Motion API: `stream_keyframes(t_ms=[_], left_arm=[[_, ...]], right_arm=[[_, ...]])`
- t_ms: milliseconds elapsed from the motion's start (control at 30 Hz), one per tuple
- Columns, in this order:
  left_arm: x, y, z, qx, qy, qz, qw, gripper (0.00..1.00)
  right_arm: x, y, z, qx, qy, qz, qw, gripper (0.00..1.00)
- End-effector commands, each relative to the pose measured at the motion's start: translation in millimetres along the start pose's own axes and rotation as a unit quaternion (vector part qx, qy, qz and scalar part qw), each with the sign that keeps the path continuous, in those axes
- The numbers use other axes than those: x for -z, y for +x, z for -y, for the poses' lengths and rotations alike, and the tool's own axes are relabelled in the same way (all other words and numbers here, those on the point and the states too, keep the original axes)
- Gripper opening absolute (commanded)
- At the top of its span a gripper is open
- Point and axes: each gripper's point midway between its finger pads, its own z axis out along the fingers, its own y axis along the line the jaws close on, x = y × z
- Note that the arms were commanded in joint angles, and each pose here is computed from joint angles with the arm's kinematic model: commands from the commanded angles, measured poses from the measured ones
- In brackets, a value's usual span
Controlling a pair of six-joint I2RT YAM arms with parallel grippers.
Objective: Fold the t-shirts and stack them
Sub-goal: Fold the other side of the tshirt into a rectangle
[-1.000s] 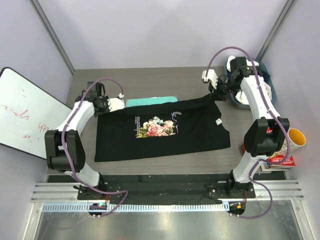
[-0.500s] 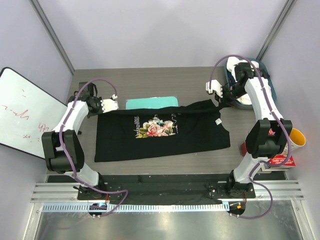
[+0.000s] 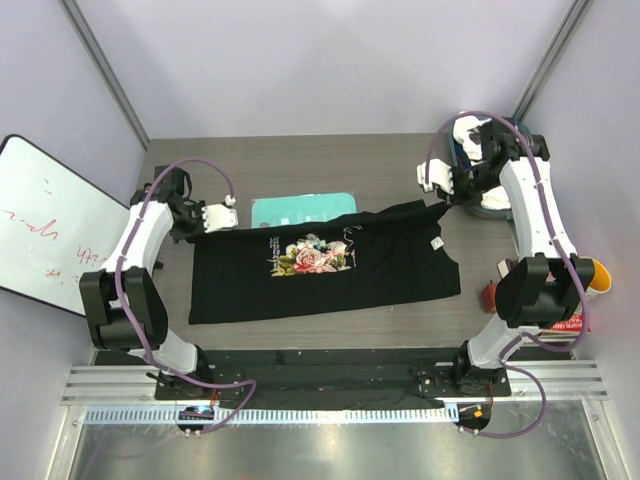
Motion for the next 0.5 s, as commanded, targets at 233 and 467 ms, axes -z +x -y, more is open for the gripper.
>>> stream_keyframes(t_ms=[233, 467], left_arm=[[22, -8, 32, -0.058, 0.040, 0.029, 0.997, 0.00], [10, 3, 60, -0.107, 0.095, 0.012, 0.990, 0.00]], right_arm=[[-3, 0, -99, 0.021, -0.121, -0.001, 0.992, 0.01], [-19, 0, -116, 0.031, -0.158, 0.008, 0.987, 0.01]])
